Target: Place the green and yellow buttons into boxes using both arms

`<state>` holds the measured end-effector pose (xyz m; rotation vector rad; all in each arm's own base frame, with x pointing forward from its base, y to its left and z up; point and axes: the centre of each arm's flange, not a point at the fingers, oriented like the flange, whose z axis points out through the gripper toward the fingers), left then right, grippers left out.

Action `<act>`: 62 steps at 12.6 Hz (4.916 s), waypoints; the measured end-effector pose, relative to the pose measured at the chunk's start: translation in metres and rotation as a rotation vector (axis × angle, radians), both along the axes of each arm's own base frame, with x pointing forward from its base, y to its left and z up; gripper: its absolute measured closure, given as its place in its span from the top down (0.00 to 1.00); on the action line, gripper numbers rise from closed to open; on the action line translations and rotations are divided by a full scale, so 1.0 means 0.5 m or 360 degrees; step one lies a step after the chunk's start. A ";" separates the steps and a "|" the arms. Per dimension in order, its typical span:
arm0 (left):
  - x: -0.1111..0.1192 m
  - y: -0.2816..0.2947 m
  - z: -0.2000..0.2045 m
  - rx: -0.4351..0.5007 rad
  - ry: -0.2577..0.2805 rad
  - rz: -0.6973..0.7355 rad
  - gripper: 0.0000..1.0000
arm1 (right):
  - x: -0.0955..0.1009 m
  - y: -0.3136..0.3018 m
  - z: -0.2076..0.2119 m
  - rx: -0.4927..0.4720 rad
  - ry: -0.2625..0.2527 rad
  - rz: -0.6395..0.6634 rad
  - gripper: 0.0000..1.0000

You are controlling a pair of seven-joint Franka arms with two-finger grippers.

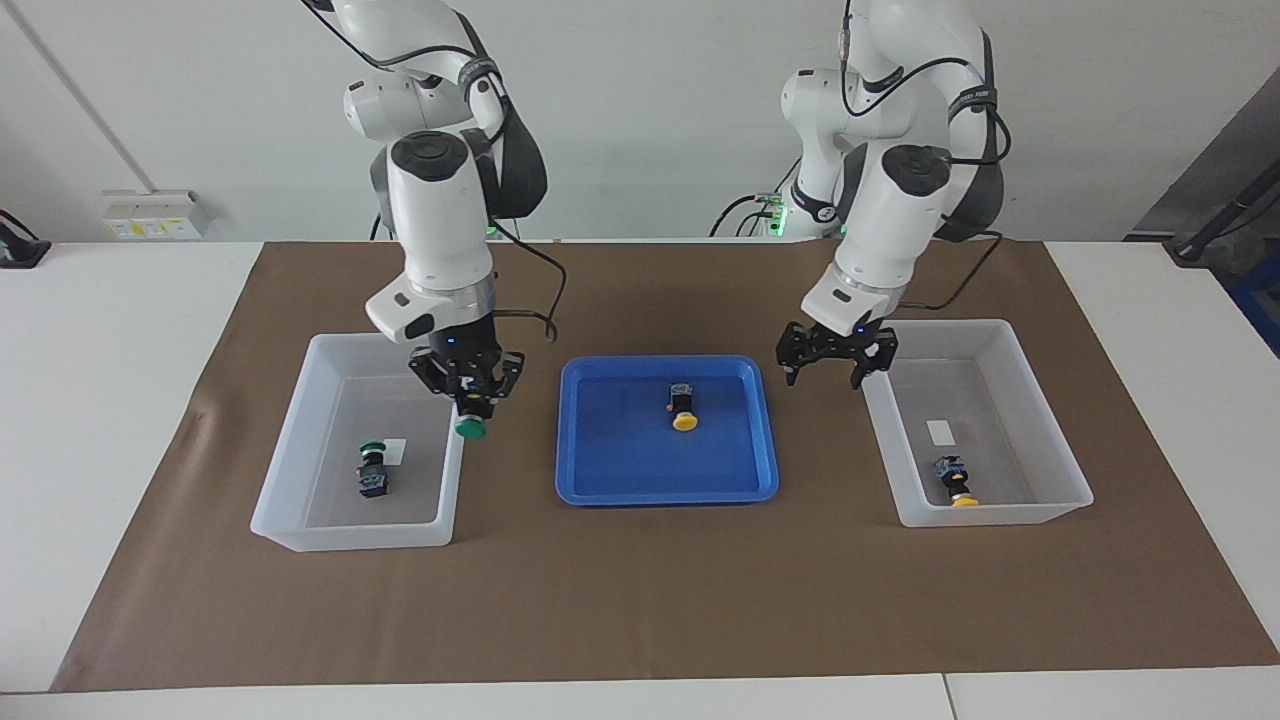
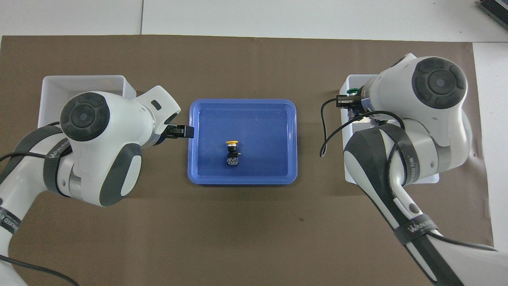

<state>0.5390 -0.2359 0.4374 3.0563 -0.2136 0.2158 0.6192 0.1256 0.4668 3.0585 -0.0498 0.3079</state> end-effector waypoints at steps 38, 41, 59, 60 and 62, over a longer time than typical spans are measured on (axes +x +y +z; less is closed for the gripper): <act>0.190 0.543 -0.113 0.0154 -0.0183 -0.0067 0.44 | -0.187 -0.346 0.355 0.0114 0.0321 -0.0265 1.00; 0.209 0.563 -0.184 0.0162 -0.0136 -0.0085 0.44 | -0.185 -0.342 0.350 0.0114 0.0316 -0.0259 1.00; 0.151 0.520 0.089 0.0156 -0.0154 -0.0205 1.00 | -0.184 -0.325 0.342 0.0110 0.0327 -0.0234 1.00; 0.134 0.494 0.131 0.0145 -0.0169 -0.0185 1.00 | -0.184 -0.325 0.342 0.0110 0.0328 -0.0234 1.00; 0.106 0.435 0.189 0.0114 -0.0189 -0.0125 1.00 | -0.184 -0.325 0.342 0.0110 0.0328 -0.0234 1.00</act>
